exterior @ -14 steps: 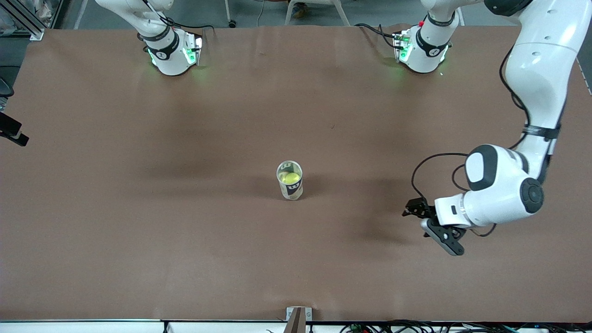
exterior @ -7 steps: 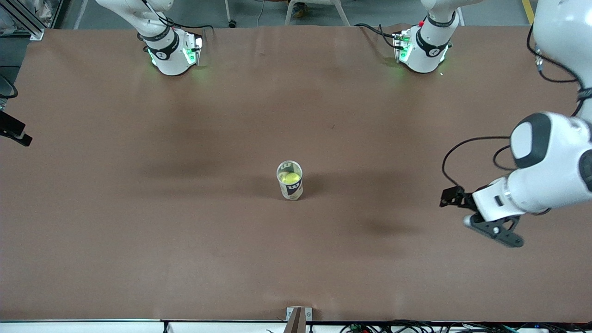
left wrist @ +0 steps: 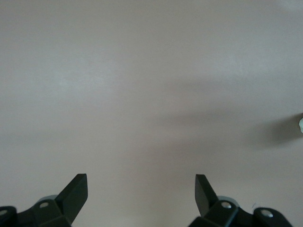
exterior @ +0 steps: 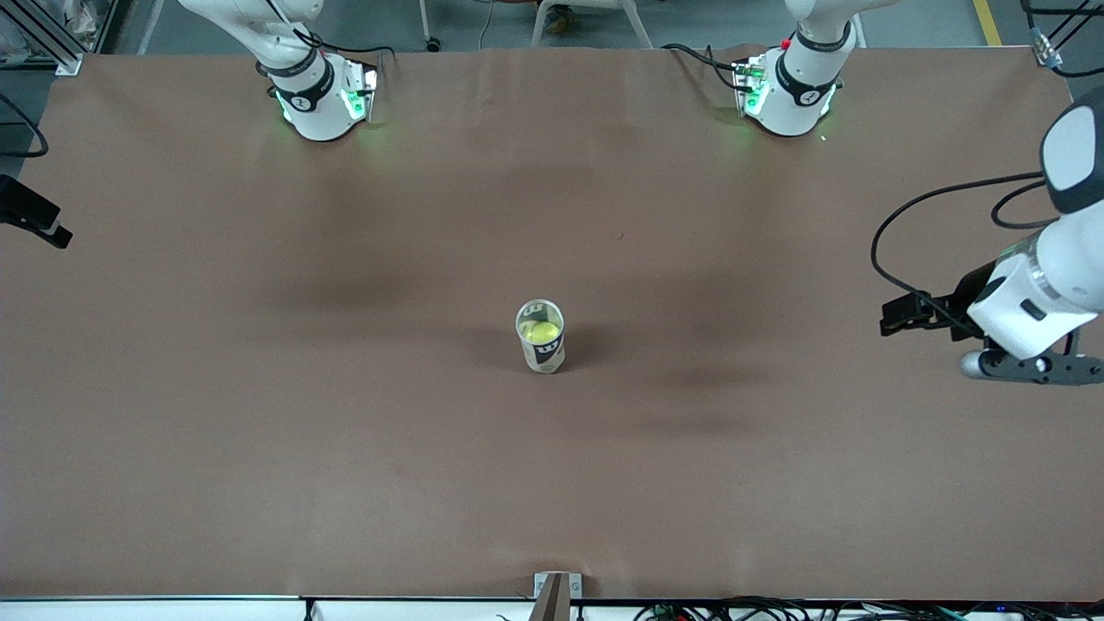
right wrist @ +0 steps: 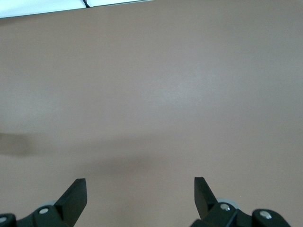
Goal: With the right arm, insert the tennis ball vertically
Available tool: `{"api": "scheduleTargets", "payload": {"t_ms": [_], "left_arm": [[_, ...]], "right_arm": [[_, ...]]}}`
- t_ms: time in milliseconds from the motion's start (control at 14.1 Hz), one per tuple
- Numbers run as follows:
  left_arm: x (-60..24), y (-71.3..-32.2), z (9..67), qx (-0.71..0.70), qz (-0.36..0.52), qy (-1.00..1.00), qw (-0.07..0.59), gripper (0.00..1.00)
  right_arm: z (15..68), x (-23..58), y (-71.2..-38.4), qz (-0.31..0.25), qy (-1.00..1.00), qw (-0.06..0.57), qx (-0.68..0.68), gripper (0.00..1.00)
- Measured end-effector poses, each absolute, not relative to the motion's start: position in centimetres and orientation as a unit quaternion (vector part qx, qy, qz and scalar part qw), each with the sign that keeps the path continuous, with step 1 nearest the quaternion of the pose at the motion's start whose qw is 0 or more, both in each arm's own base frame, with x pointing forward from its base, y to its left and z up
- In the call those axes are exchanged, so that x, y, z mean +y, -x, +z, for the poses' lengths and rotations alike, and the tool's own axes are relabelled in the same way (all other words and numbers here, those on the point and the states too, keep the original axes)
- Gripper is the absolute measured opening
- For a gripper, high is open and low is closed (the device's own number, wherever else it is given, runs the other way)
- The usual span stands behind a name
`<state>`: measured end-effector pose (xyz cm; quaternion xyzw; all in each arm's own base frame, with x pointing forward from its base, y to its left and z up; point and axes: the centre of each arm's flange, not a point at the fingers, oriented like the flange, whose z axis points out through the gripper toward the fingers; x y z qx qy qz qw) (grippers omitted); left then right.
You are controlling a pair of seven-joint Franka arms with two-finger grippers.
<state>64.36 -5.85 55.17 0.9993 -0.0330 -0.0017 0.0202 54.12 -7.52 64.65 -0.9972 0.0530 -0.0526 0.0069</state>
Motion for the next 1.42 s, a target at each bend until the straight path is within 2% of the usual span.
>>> {"api": "scheduleTargets", "payload": {"t_ms": [213, 496, 709, 1418], "left_arm": [[-3.7, -62.6, 58.8, -0.016, 0.013, -1.000, -0.010, 1.00], [-6.1, -57.3, 63.5, -0.024, 0.005, -0.999, -0.035, 1.00], [-5.7, -54.1, 64.7, -0.017, 0.007, -0.999, -0.041, 1.00], [-5.4, -53.5, 63.9, -0.019, 0.008, -0.999, -0.033, 1.00]], "right_arm": [[63.9, -7.5, -53.8, -0.051, 0.997, 0.007, 0.054, 1.00], [62.7, -7.3, -53.6, -0.057, 0.997, 0.006, 0.052, 1.00], [63.4, -7.1, -53.3, -0.064, 0.997, 0.006, 0.050, 1.00], [63.7, -6.4, -53.3, -0.069, 0.997, 0.005, 0.044, 1.00]]}}
